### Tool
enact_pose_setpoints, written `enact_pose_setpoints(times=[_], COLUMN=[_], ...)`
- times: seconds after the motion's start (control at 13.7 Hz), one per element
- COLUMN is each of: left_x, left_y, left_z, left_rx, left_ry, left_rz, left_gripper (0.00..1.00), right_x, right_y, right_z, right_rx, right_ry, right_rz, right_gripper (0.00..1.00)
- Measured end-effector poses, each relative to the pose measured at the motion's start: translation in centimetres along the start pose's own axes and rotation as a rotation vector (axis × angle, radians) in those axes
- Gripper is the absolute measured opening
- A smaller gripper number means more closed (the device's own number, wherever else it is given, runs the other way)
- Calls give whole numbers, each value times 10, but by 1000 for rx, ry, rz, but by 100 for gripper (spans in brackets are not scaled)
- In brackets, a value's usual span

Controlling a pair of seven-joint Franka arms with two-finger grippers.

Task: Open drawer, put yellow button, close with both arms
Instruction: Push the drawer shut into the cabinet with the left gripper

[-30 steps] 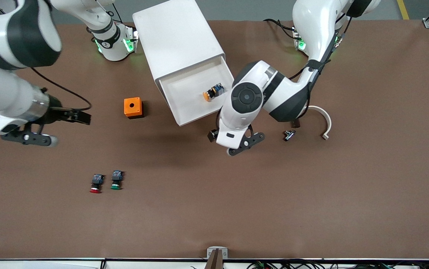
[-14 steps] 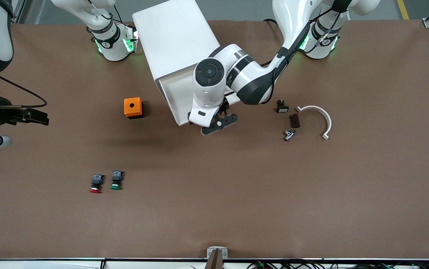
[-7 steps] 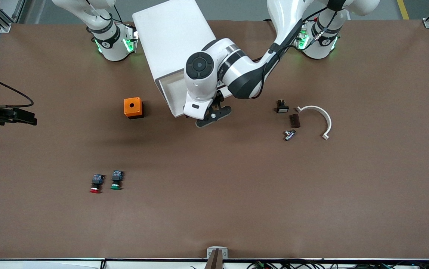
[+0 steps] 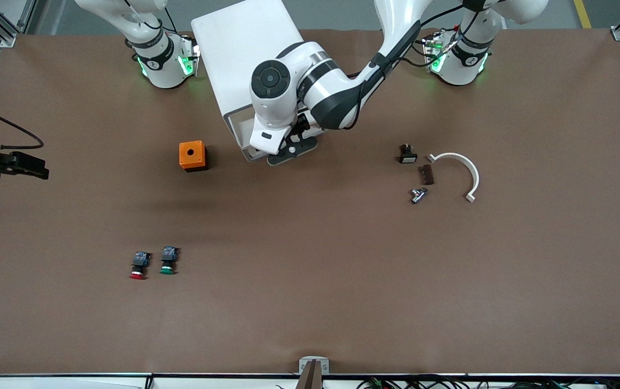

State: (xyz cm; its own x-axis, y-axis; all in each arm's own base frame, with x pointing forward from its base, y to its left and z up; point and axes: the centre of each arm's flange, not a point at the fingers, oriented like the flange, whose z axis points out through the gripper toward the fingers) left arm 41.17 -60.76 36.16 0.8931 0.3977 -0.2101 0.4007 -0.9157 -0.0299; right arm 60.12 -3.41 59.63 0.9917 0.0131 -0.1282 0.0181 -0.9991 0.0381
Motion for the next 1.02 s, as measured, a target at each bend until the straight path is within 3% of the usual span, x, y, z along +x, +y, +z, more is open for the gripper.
enact_pose_setpoints(times=[0.66, 1.02], left_x=[-23, -25], left_y=[0, -1], left_z=[18, 25], left_rx=[-5, -4], left_ry=[-199, -265], left_rz=[-54, -81], left_gripper=[100, 100], right_x=[-24, -39], right_y=[-8, -8], right_z=[-21, -18], right_rx=[62, 61], right_ry=[18, 114], right_rz=[-11, -7], right_gripper=[100, 100])
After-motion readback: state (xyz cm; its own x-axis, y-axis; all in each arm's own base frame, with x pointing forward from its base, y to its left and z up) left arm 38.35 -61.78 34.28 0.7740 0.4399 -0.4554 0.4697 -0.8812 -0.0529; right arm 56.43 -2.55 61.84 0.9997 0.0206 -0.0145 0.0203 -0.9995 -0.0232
